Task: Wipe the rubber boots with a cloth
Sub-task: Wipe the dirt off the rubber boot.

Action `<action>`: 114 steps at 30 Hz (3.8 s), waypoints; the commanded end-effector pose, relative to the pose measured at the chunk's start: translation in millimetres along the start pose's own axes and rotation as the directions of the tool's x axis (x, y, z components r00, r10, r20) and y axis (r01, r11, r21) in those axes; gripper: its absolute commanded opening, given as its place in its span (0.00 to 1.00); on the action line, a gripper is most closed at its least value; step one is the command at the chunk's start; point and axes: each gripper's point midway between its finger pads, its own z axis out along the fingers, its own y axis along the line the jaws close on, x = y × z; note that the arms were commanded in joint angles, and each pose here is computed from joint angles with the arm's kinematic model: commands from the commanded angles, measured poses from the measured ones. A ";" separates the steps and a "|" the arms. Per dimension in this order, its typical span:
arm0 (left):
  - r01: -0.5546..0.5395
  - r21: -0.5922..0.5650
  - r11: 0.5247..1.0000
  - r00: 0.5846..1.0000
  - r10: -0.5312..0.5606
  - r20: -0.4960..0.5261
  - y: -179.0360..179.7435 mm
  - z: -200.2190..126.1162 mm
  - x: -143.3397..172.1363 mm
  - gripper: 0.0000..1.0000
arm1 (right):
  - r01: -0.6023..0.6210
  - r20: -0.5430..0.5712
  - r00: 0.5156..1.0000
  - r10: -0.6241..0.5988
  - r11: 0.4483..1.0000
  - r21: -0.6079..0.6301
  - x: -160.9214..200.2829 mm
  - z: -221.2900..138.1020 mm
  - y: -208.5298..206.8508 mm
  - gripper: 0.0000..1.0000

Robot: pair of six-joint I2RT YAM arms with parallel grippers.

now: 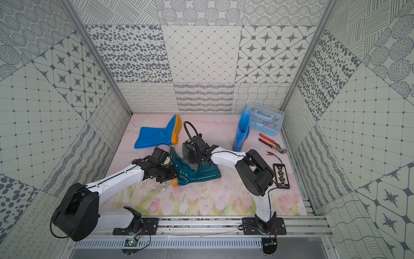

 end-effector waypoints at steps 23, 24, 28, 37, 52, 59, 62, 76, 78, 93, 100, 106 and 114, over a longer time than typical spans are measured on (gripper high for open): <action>-0.051 -0.094 0.994 0.986 0.035 -0.164 23.3 16.7 35.0 0.00 | 0.039 0.066 0.997 -0.036 0.998 -0.045 -16.2 -44.0 41.2 0.00; -0.048 -0.095 0.994 0.985 0.032 -0.167 23.4 17.7 35.1 0.00 | 0.036 0.060 0.998 -0.031 0.996 -0.082 -16.3 -38.9 56.5 0.00; -0.044 -0.100 0.994 0.985 0.027 -0.171 24.8 17.7 36.3 0.00 | 0.029 0.026 0.999 -0.025 0.988 -0.152 -13.4 -9.3 91.9 0.00; -0.072 -0.124 0.990 0.986 0.052 -0.158 28.9 8.5 36.5 0.00 | -0.049 -0.082 0.996 0.042 0.995 -0.087 22.9 25.6 43.8 0.00; -0.060 -0.117 0.991 0.986 0.040 -0.162 26.3 12.1 34.6 0.00 | -0.160 0.050 0.987 0.154 0.971 0.176 7.1 -57.3 -109.2 0.00; -0.050 -0.092 0.995 0.985 0.034 -0.166 22.2 13.8 35.7 0.00 | -0.050 0.115 0.993 0.040 0.995 0.081 3.2 -87.7 -40.9 0.00; -0.042 -0.065 0.997 0.987 0.031 -0.157 16.9 13.7 34.2 0.00 | 0.009 0.149 0.989 -0.003 0.999 -0.042 16.9 -88.2 10.8 0.00; -0.049 -0.068 0.996 0.990 0.039 -0.139 17.4 4.1 34.6 0.00 | -0.093 0.010 0.995 0.096 0.981 -0.169 104.0 -4.3 28.3 0.00; -0.044 -0.071 0.997 0.990 0.034 -0.140 18.7 5.3 35.7 0.00 | -0.103 0.011 0.994 0.105 0.990 -0.092 107.6 -10.4 -1.0 0.00; -0.033 -0.064 0.997 0.989 0.023 -0.149 19.6 10.0 38.4 0.00 | -0.146 0.106 0.983 0.149 0.989 -0.037 75.5 -73.5 -66.4 0.00; -0.040 -0.035 0.999 0.991 0.035 -0.132 13.8 8.2 35.8 0.00 | 0.051 0.138 0.990 -0.014 0.962 -0.269 56.5 -65.3 72.4 0.00; -0.042 -0.032 0.999 0.990 0.037 -0.139 12.9 7.6 36.7 0.00 | -0.029 -0.014 1.000 0.025 0.944 -0.330 82.7 -4.2 100.8 0.00; -0.036 -0.054 0.998 0.991 0.029 -0.132 23.3 4.8 44.5 0.00 | -0.105 -0.022 0.994 0.103 0.989 -0.105 92.1 -11.8 4.4 0.00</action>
